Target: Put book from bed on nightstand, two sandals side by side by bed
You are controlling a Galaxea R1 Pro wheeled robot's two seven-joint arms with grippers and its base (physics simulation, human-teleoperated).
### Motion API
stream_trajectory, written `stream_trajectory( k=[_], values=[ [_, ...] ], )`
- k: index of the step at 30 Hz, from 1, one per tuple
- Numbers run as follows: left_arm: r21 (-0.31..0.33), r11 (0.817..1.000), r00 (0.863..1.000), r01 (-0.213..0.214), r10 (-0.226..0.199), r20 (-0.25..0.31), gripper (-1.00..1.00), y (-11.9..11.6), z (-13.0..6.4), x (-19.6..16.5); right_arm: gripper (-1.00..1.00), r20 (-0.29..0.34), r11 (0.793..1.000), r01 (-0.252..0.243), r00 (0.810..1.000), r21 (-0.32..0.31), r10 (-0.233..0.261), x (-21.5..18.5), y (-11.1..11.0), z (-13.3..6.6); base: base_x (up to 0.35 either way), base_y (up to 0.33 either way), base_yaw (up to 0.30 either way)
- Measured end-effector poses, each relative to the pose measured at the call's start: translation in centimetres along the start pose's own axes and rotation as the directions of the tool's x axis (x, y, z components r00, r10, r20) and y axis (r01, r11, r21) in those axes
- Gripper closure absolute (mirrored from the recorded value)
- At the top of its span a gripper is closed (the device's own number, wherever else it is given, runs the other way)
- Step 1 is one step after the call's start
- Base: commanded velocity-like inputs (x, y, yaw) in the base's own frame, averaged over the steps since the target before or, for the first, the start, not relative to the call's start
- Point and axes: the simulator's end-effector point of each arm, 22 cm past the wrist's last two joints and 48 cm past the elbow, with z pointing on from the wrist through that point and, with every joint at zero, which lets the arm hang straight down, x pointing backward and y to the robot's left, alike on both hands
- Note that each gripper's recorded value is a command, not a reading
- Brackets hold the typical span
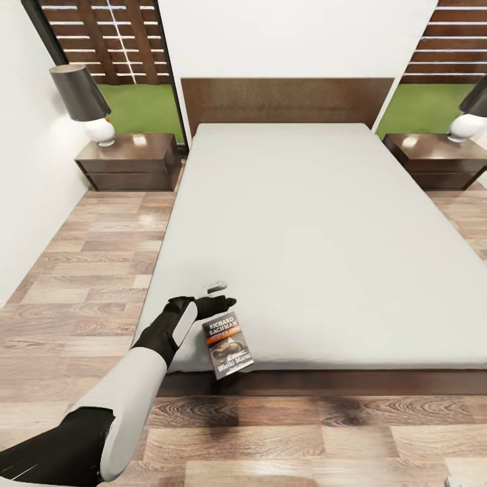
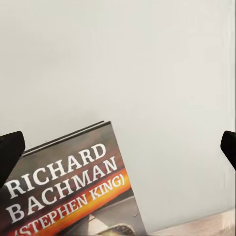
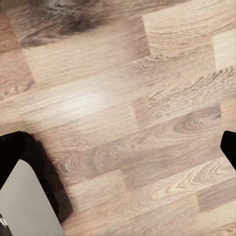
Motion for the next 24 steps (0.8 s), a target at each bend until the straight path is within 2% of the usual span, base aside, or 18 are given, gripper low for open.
stream_trajectory(
  k=[2,4,7,10,12,13,15,18,19,20,22,24],
  values=[
    [0.073,0.997,1.0,0.031,-0.031,0.003,-1.0,-1.5,-0.4,-0.3,-1.0,0.0,1.0,0.0,1.0,0.0,0.0,0.0,-0.1,-0.3,0.0,0.0,0.0],
    [0.151,0.986,0.997,0.068,-0.071,0.014,-1.0,-2.0,-1.1,-1.1,-1.0,0.0,1.0,0.0,1.0,0.0,0.0,-0.1,-0.1,-0.6,0.0,0.0,0.0],
    [0.322,0.939,0.99,0.117,-0.136,0.037,-1.0,-3.2,-3.2,-3.1,-1.0,0.0,1.0,0.0,1.0,0.0,0.0,-0.1,-0.2,-1.0,0.0,0.0,0.0],
    [0.404,0.906,0.987,0.124,-0.155,0.046,-1.0,-4.2,-4.6,-4.0,-1.0,0.0,1.0,0.001,1.0,0.0,-0.001,-0.2,-0.3,-1.5,0.0,0.0,0.0],
    [0.423,0.898,0.986,0.125,-0.16,0.048,-1.0,-4.4,-5.1,-4.3,-1.0,-0.001,1.0,0.001,1.0,0.0,-0.001,-0.2,-0.3,-1.7,0.0,0.0,0.0],
    [0.418,0.9,0.985,0.124,-0.162,0.056,-1.0,-3.2,-5.6,-4.8,-1.0,-0.001,1.0,0.001,1.0,0.0,-0.001,-0.2,-0.3,-1.9,0.0,0.0,0.0],
    [0.377,0.919,0.984,0.119,-0.159,0.076,-1.0,0.6,-6.7,-5.8,-1.0,-0.001,1.0,0.001,1.0,-0.001,-0.001,-0.3,-0.4,-2.2,0.0,0.0,0.0],
    [0.285,0.949,0.975,0.132,-0.176,0.137,-1.0,9.4,-10.2,-8.7,-1.0,-0.001,1.0,0.001,1.0,-0.002,-0.001,-0.3,-0.5,-2.6,0.0,0.0,0.0],
    [0.267,0.952,0.967,0.148,-0.196,0.162,-1.0,12.1,-11.7,-9.8,-1.0,-0.001,1.0,0.001,1.0,-0.002,-0.001,-0.3,-0.5,-2.7,0.0,0.0,0.0],
    [0.263,0.952,0.963,0.159,-0.208,0.171,-1.0,13.2,-12.4,-10.2,-1.0,-0.001,1.0,0.001,1.0,-0.002,-0.001,-0.3,-0.5,-2.9,0.0,0.0,0.0],
    [0.228,0.953,0.949,0.199,-0.246,0.197,-1.0,18.1,-15.1,-11.0,-1.0,-0.001,1.0,0.001,1.0,-0.004,-0.001,-0.4,-0.5,-3.1,0.0,0.0,0.0],
    [0.198,0.95,0.94,0.24,-0.278,0.196,-1.0,22.0,-17.0,-10.5,-1.0,-0.001,1.0,0.001,1.0,-0.005,-0.001,-0.4,-0.5,-3.4,0.0,0.0,0.0]
  ],
)
